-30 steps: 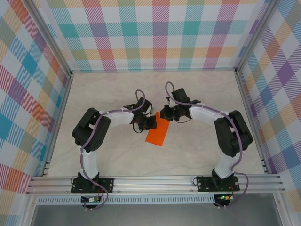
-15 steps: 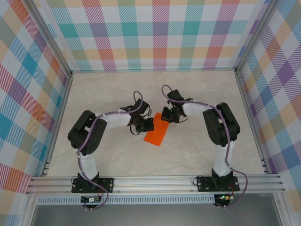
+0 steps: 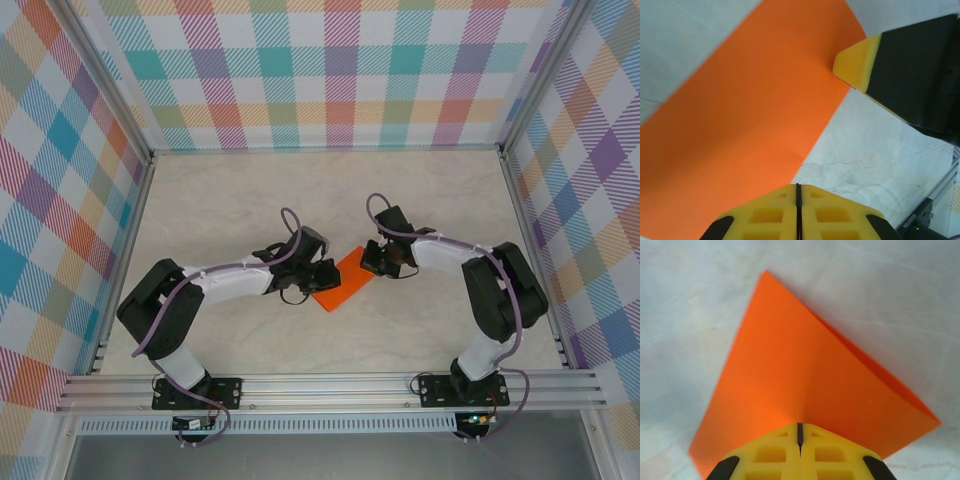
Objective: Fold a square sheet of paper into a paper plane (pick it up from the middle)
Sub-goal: Rotate the square sheet of paper at the center of the table.
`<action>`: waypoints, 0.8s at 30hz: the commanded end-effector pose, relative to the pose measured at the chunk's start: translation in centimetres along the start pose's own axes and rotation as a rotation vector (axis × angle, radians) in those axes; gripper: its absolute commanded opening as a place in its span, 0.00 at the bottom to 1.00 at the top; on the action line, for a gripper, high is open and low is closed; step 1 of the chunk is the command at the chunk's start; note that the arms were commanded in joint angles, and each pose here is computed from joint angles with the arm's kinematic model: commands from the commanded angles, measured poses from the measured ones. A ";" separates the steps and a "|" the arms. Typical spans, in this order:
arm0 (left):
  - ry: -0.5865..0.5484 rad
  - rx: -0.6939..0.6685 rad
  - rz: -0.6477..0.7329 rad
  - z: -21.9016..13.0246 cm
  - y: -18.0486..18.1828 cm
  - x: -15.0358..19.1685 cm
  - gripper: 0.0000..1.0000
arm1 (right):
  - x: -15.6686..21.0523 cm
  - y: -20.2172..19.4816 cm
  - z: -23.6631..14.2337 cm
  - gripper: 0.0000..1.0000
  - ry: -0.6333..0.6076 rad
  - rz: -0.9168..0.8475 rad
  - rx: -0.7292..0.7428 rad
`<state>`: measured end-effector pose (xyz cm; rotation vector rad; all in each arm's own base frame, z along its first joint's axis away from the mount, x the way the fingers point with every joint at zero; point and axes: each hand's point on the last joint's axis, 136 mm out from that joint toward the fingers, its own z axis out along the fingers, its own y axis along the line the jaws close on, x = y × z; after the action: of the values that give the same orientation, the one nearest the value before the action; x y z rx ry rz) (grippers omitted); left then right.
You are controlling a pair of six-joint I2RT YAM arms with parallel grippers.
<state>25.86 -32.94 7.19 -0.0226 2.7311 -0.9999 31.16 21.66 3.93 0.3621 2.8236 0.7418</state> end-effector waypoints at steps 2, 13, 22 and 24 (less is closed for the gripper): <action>-0.055 0.017 -0.036 0.4 -1.2 0.3 0.06 | 0.5 3.6 -1.7 0.00 0.002 -0.120 -0.222; -0.001 0.007 -0.047 2.9 -1.2 1.6 0.00 | 4.7 2.6 -0.5 0.00 0.119 -0.146 -0.347; 0.046 -0.022 -0.037 4.3 -0.8 2.0 0.00 | 5.4 1.5 1.1 0.00 0.159 -0.149 -0.327; 0.052 -0.030 -0.035 4.4 -0.7 2.1 0.00 | 5.4 1.2 1.4 0.00 0.163 -0.151 -0.316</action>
<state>25.20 -35.53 3.65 -0.1012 2.7883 -0.9713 26.62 24.71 2.92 0.0947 2.7835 1.1879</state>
